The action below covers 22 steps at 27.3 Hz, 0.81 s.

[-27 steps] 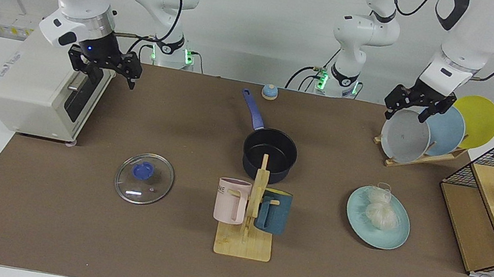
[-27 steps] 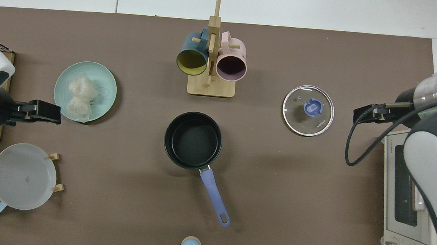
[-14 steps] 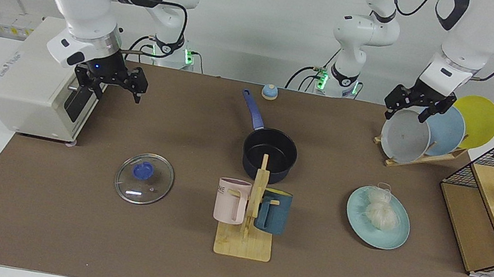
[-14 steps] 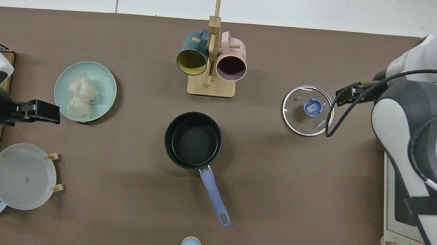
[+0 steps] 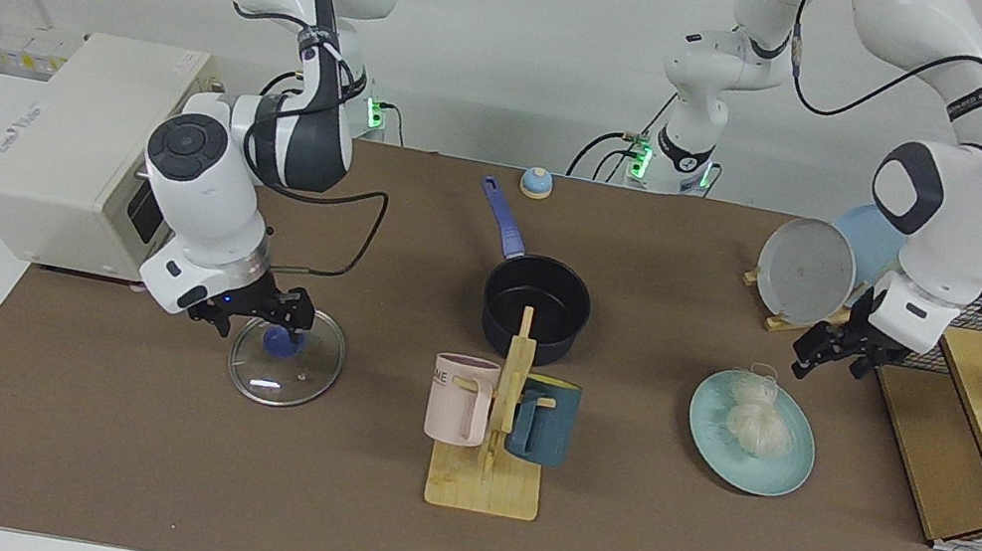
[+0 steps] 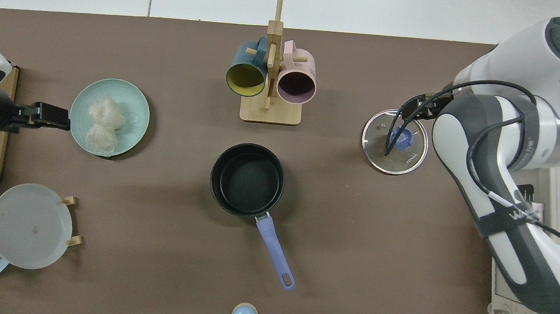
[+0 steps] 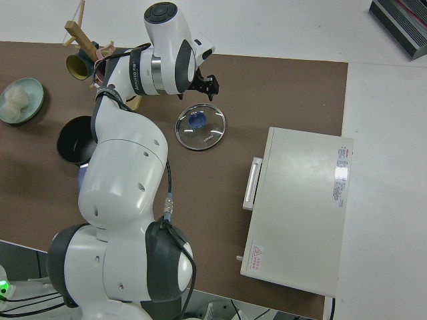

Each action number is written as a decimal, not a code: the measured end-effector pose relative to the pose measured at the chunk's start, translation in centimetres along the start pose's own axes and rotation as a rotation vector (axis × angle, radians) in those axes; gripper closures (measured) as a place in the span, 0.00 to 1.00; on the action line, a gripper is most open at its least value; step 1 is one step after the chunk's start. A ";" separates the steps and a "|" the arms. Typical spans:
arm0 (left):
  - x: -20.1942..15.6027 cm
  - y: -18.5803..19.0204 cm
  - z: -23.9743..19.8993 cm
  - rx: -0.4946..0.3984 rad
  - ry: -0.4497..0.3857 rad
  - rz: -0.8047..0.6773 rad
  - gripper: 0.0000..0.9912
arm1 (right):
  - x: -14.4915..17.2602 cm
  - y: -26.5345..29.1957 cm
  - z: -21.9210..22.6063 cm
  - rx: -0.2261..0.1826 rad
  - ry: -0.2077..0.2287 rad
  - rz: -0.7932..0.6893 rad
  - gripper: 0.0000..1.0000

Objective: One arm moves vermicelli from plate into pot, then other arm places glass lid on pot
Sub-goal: 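Reach the right gripper to the glass lid and grasp its blue knob, then lift the lid with the right gripper while the left gripper grasps vermicelli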

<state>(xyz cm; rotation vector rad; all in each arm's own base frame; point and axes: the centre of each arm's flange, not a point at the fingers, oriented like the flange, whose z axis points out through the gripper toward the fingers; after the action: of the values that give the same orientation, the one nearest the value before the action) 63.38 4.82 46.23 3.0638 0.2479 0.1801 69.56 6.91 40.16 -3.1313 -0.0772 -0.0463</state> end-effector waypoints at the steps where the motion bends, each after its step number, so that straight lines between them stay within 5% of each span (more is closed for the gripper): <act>1: 0.3 0.1 0.9 -0.003 0.004 -0.012 0.00 | 0.1 -0.3 0.6 -0.005 -0.001 0.002 0.00; 14: 1.4 2.5 12.3 0.007 -0.038 -0.031 0.00 | -1.4 -1.9 7.1 -0.021 -0.018 -0.015 0.00; 22: 0.8 3.4 14.3 0.012 -0.067 -0.017 0.00 | -2.2 -1.9 8.6 -0.035 -0.047 -0.029 0.00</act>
<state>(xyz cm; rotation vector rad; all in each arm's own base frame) 66.40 0.82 32.38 3.0719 0.2714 0.0760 67.50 8.83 31.49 -3.1665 -0.1240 0.0257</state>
